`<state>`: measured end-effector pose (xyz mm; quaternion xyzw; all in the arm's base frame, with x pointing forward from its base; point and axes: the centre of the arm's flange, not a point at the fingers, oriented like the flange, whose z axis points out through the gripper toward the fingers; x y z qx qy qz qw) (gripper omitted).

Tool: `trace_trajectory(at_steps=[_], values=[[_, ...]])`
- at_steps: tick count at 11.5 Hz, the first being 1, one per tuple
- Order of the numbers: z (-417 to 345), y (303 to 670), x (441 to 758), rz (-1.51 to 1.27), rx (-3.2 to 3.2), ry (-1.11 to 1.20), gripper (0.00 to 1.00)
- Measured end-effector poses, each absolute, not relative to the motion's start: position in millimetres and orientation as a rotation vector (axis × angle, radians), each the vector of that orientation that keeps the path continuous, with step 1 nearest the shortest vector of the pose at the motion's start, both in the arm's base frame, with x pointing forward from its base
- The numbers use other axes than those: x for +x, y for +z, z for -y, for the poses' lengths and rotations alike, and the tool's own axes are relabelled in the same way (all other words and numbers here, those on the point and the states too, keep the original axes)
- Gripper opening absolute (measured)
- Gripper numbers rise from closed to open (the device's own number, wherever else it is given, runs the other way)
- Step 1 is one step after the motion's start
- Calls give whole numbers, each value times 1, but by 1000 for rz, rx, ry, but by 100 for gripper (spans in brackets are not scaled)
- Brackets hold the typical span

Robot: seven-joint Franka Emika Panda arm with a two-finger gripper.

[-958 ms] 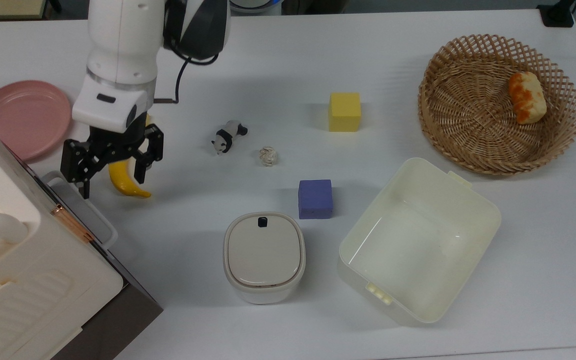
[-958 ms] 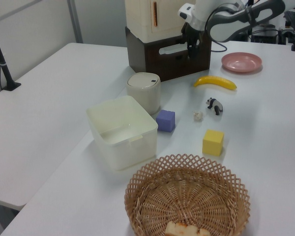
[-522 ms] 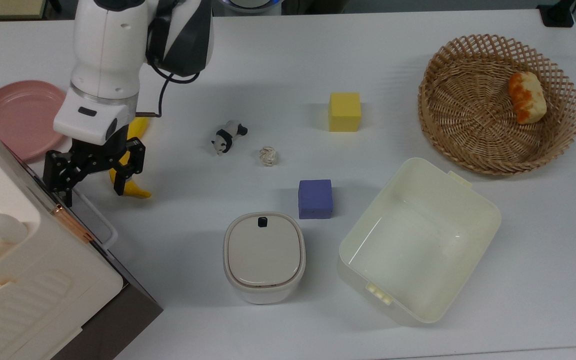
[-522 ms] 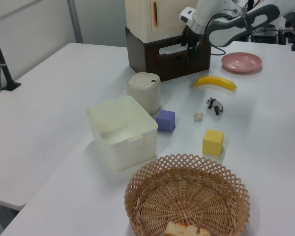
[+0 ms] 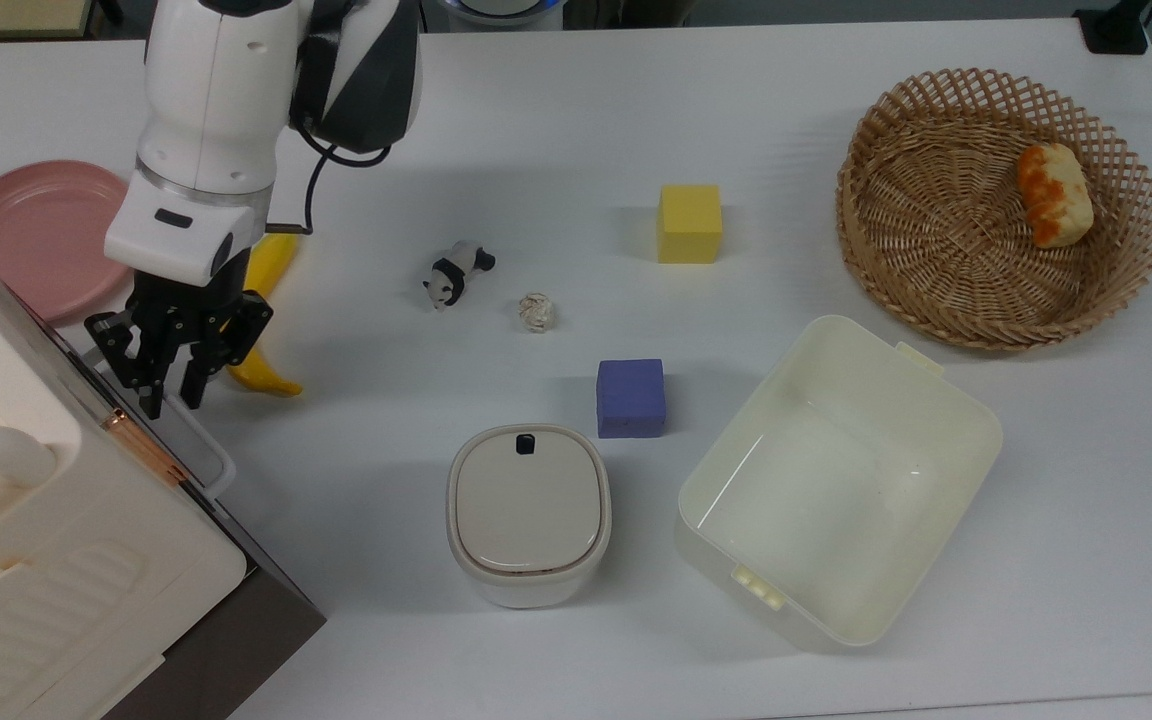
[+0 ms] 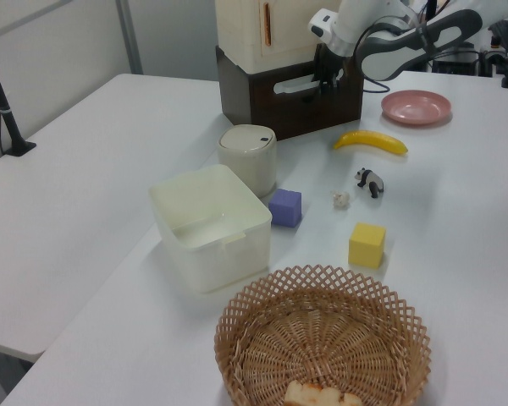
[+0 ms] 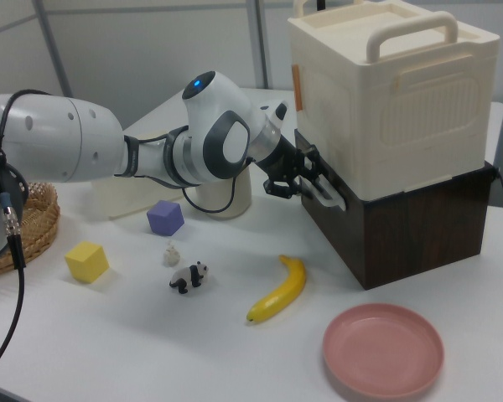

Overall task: Open the drawer
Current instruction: 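Lower the gripper and close it on the drawer handle, then pull the drawer handle outward to slide the drawer open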

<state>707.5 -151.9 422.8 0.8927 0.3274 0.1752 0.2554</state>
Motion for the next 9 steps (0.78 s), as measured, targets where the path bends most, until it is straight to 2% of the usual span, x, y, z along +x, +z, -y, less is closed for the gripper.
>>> trace_trajectory(at_steps=[2, 9], values=[[154, 423, 708, -890, 2416, 475, 20], [153, 423, 705, -894, 2417, 472, 20]])
